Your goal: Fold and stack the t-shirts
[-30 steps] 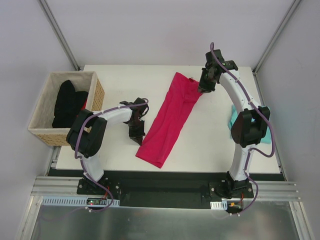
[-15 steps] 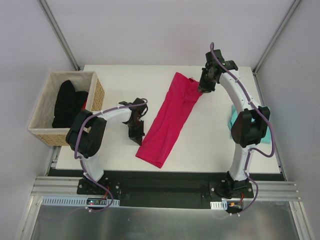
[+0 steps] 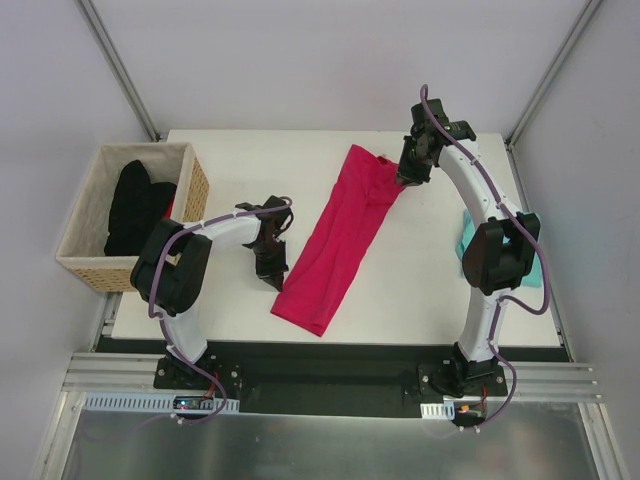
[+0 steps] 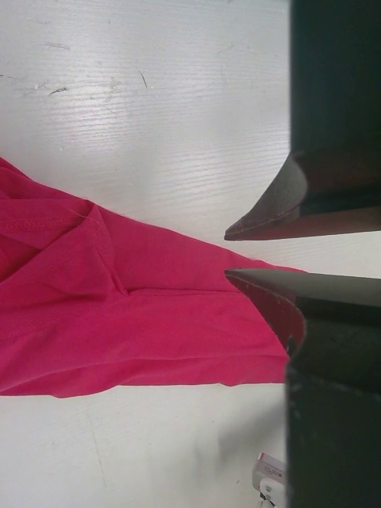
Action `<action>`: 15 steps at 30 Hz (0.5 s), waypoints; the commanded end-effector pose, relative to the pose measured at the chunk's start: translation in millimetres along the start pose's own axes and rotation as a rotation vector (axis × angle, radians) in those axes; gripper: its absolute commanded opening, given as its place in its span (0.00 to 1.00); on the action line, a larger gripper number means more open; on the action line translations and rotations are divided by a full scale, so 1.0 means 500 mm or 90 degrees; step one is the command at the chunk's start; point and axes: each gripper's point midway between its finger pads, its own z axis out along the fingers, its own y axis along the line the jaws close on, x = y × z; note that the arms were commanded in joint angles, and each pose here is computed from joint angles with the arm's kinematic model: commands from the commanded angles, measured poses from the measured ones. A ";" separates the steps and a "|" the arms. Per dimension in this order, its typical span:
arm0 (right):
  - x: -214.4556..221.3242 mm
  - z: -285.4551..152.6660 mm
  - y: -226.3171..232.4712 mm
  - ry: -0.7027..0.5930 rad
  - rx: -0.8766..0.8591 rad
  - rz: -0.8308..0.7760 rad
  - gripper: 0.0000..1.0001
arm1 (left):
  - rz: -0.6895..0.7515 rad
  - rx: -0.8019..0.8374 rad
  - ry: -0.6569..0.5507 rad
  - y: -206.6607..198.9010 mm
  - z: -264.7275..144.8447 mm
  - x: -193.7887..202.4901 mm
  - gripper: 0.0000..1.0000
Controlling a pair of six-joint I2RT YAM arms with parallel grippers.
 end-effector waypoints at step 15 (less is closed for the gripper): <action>-0.015 -0.030 0.002 -0.014 -0.014 0.007 0.24 | -0.022 -0.045 -0.001 0.039 -0.004 0.011 0.00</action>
